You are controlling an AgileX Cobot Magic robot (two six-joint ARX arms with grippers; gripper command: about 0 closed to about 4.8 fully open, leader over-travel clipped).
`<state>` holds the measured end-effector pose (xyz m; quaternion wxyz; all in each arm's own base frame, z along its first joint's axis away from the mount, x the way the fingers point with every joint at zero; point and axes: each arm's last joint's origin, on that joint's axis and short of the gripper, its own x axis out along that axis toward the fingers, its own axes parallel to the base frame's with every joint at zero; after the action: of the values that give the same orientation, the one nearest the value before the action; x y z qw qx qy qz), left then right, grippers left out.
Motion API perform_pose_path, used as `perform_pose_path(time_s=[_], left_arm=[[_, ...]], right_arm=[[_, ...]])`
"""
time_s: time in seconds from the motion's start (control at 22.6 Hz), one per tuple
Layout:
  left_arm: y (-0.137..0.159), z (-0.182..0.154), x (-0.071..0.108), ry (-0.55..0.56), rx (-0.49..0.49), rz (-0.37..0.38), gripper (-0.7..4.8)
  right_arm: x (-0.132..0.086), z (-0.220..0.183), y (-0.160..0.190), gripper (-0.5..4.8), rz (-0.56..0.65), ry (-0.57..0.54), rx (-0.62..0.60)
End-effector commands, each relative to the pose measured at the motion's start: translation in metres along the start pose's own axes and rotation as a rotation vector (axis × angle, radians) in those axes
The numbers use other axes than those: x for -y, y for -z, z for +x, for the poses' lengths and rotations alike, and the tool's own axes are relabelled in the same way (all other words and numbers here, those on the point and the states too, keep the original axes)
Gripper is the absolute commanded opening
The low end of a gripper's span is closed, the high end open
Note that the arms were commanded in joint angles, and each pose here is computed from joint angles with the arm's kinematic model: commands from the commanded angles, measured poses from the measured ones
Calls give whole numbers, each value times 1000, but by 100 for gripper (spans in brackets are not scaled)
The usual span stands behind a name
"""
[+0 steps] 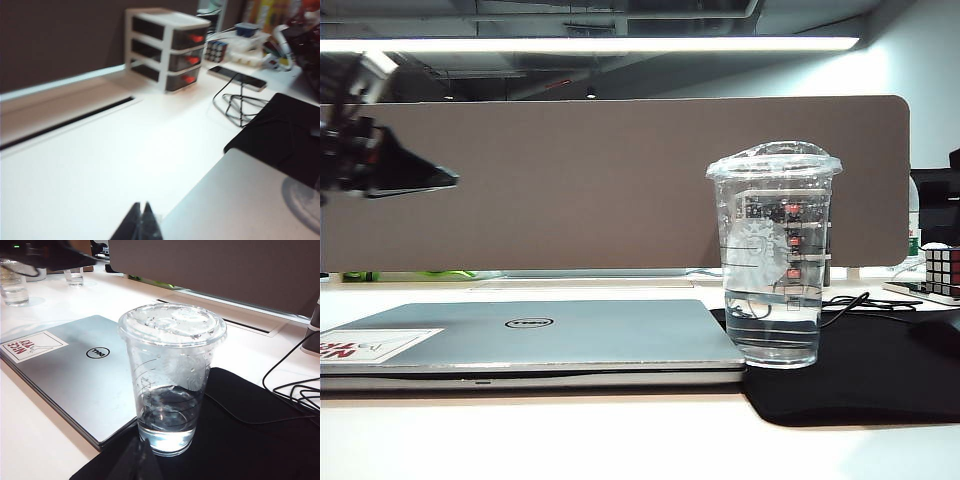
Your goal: Pick up the coffee cup and place it on the right side of the laptop.
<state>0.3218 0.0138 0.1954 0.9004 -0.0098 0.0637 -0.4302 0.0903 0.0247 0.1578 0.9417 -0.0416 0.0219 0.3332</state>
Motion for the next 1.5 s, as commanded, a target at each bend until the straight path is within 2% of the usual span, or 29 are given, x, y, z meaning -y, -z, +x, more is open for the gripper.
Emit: perform_pose_path(time_s=[0.04,0.13,0.22,0.35,0.4,0.57,0.62,0.75,1.06,1.19,1.37,1.5], left_arm=[[1,-25,20,-238,-7,13,-6],[5,-37,38,-319,-9,19,-6],[9,-52,63,-349,20,39,-6],[12,-63,76,-429,66,-6,-6],[16,-70,86,-487,112,-27,-6],[26,-86,109,-565,197,0,-6],[32,-91,117,-612,211,-2,-6],[42,-100,129,-685,255,-52,-6],[45,-106,139,-693,259,-42,-6],[45,-109,144,-702,225,12,-6],[51,-116,155,-718,163,-39,-6],[51,-122,163,-746,166,-40,-6]], right_arm=[[0,0,0,-1,-1,-3,7],[0,0,0,-1,-1,-3,7],[0,0,0,-1,-1,-3,8],[0,0,0,-1,-4,-3,12],[0,0,0,-1,-4,-8,13],[0,0,0,-1,-4,-21,14],[-1,0,0,-1,-4,-27,15],[-1,0,0,-1,-4,-28,15],[-1,0,0,-1,-4,-28,15],[-1,0,0,-1,-4,-28,15],[-1,0,0,-1,-4,-27,15],[0,0,0,-1,-6,-16,15]])
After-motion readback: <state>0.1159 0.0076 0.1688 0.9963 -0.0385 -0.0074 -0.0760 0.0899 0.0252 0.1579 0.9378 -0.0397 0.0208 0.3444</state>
